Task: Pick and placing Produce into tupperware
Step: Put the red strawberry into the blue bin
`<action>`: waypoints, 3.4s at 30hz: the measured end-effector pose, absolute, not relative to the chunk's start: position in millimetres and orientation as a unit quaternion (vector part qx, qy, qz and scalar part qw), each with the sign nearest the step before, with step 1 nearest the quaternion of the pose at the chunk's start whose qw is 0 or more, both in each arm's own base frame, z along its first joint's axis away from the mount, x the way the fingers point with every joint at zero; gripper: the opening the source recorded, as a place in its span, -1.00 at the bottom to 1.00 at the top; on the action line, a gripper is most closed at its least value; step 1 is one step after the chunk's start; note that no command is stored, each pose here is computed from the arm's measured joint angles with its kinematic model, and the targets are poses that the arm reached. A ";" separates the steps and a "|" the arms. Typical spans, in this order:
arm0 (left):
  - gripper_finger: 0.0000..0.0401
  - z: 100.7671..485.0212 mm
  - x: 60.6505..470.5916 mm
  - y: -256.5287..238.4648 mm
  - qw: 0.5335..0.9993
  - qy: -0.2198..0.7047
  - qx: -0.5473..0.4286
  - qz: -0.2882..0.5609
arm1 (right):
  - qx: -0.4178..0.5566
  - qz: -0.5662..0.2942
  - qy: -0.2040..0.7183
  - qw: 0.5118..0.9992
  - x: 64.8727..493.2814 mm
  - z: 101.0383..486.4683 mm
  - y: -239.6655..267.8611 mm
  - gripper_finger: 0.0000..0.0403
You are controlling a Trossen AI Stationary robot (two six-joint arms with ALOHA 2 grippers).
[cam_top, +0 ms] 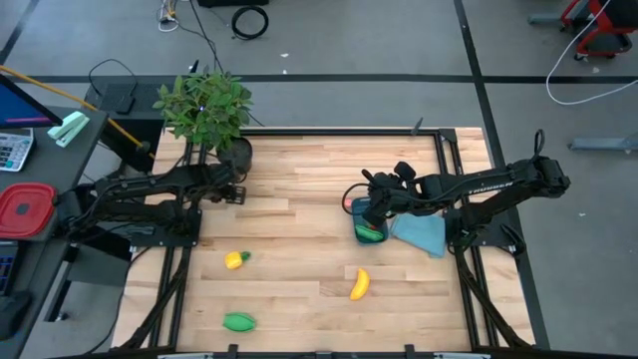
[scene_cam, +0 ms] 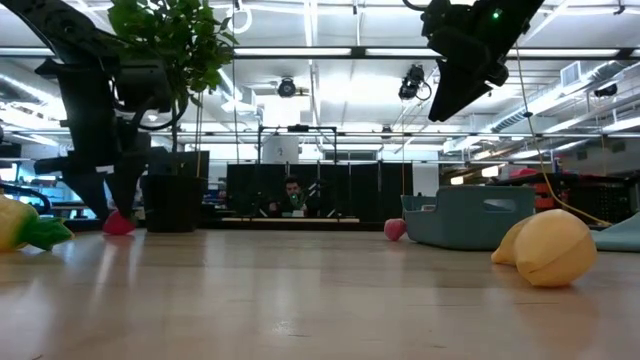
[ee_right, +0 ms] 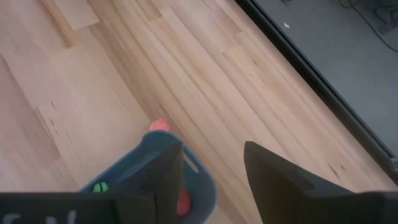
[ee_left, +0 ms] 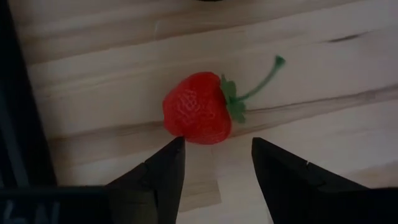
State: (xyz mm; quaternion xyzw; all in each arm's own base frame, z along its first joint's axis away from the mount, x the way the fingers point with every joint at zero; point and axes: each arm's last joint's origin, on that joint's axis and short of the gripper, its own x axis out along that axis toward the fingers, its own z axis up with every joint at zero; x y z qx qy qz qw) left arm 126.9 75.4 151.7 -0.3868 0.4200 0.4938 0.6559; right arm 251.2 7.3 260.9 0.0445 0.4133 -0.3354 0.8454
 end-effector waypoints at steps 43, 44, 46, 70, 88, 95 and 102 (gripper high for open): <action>-0.09 153.5 132.8 66.6 0.719 0.479 -0.220 0.453 | 0.046 -0.336 0.412 0.846 251.3 261.0 7.3 -0.11; -0.09 153.5 132.4 66.8 0.718 0.480 -0.215 0.456 | 0.046 -0.336 0.412 0.846 251.3 261.0 7.3 -0.11; -0.09 153.3 131.1 66.8 0.714 0.483 -0.207 0.462 | 0.046 -0.336 0.412 0.846 251.3 261.0 7.3 -0.11; 0.26 154.8 134.6 70.3 0.731 0.475 -0.196 0.449 | 0.047 -0.337 0.412 0.845 251.3 260.9 7.1 -0.11; 0.21 145.9 140.2 77.4 0.714 0.470 -0.236 0.463 | 0.049 -0.336 0.408 0.847 252.2 261.3 7.1 -0.11; 0.21 137.4 140.4 86.2 0.691 0.481 -0.244 0.480 | 0.050 -0.336 0.405 0.849 252.7 261.6 7.2 -0.11; 0.16 131.0 146.8 92.1 0.696 0.477 -0.241 0.480 | 0.051 -0.335 0.402 0.851 253.4 262.0 7.3 -0.11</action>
